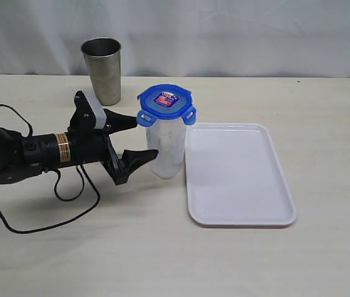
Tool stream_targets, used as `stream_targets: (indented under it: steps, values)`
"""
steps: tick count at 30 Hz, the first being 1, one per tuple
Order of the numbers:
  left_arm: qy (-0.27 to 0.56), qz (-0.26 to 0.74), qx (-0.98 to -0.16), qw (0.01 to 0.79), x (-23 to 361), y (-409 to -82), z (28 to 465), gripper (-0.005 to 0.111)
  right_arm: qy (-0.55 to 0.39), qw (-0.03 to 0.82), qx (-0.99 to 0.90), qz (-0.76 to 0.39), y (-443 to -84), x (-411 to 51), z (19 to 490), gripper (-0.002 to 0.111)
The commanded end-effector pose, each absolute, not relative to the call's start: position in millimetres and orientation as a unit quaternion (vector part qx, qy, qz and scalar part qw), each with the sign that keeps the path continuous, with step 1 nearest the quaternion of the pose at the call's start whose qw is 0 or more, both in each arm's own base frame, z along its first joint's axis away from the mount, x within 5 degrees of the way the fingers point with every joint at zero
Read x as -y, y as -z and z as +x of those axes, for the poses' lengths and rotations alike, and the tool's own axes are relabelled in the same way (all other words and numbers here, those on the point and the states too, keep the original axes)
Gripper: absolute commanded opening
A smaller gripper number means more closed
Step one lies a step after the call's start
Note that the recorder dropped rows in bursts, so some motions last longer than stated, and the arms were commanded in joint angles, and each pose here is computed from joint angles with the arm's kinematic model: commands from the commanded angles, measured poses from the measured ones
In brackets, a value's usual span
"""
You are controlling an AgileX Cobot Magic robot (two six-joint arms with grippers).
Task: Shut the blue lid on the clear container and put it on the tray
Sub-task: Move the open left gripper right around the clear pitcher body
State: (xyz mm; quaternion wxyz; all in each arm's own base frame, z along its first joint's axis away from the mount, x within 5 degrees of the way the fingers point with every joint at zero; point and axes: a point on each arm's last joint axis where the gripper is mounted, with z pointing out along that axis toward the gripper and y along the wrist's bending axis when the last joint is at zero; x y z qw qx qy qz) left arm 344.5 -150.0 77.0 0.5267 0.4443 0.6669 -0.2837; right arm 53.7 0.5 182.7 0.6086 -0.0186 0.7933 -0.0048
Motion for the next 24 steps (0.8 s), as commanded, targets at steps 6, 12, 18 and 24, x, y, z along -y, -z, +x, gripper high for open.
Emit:
stream_targets:
  steps: [6, 12, 18, 24]
  values:
    - [0.275, 0.500, -0.653, 0.497, 153.7, -70.7, 337.7, 0.081, 0.004, 0.611, -0.791, -0.018, -182.2, -0.5, 53.5, 0.005]
    - [0.287, 0.438, -0.666, 0.532, 152.7, -70.2, 344.6, 0.081, 0.004, 0.611, -0.791, -0.018, -182.2, -0.5, 53.5, 0.005]
    - [0.299, 0.447, -0.626, 0.564, 154.6, -46.8, 339.2, 0.081, 0.004, 0.611, -0.791, -0.018, -182.2, -0.5, 53.5, 0.005]
    - [0.303, 0.420, -0.639, 0.569, 155.0, -46.7, 347.0, 0.081, 0.004, 0.611, -0.791, -0.018, -182.2, -0.5, 53.5, 0.005]
